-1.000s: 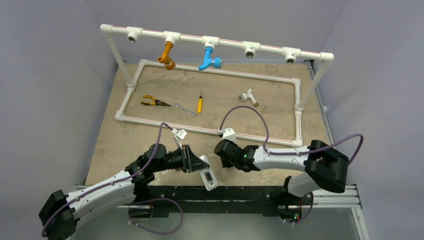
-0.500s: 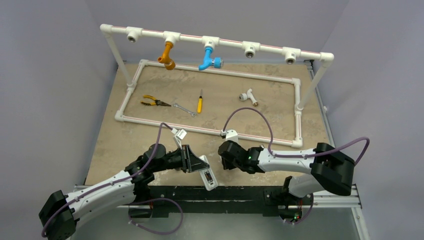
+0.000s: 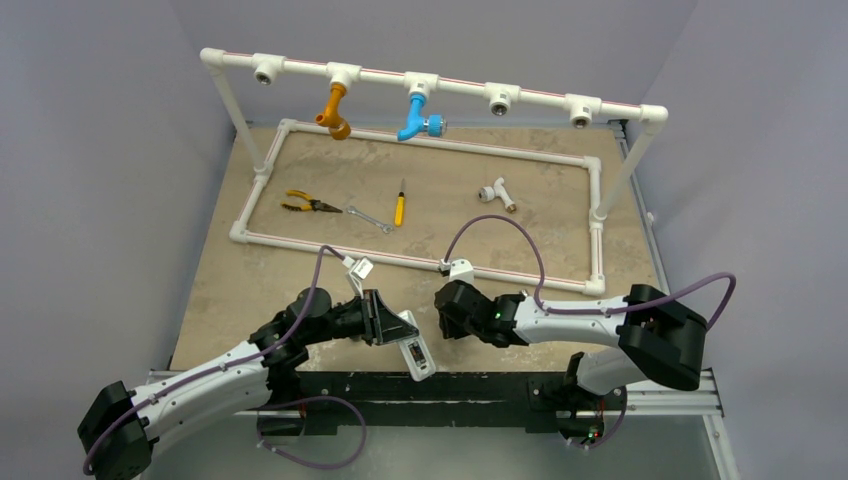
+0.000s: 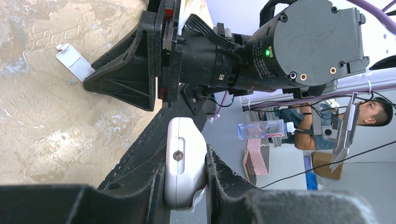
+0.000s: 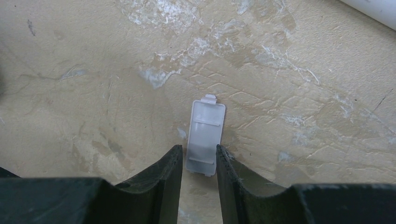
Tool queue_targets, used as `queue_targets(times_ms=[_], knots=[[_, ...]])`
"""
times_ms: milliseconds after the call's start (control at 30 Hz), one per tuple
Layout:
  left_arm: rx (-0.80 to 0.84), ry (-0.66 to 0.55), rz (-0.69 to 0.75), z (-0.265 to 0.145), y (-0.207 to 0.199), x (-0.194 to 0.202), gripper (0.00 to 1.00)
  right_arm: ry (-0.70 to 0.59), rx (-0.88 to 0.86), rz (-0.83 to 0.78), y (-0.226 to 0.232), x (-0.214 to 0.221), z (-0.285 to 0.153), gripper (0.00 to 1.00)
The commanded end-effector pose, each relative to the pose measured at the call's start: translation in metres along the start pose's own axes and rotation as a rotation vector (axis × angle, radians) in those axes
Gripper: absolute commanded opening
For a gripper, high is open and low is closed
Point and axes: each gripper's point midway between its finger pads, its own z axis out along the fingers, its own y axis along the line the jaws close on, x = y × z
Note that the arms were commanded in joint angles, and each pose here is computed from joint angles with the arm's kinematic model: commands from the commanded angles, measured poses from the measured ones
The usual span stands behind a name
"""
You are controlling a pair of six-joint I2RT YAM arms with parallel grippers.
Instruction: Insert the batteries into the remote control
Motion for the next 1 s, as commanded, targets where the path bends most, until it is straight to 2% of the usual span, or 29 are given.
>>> queue_targets(times_ms=[0, 267, 733, 967], knots=[[0.016, -0.023, -0.007, -0.001, -0.003, -0.004, 0.00, 0.113, 0.091, -0.021, -0.027, 0.034, 0.000, 0.31], [0.019, -0.019, -0.007, 0.002, -0.004, -0.005, 0.00, 0.109, 0.107, -0.013, -0.031, 0.035, -0.001, 0.29], [0.019, -0.017, -0.007, 0.002, -0.004, -0.005, 0.00, 0.122, 0.197, -0.077, -0.045, 0.033, -0.001, 0.32], [0.019, -0.016, -0.007, 0.002, -0.004, -0.005, 0.00, 0.106, 0.213, -0.079, -0.049, 0.030, -0.004, 0.28]])
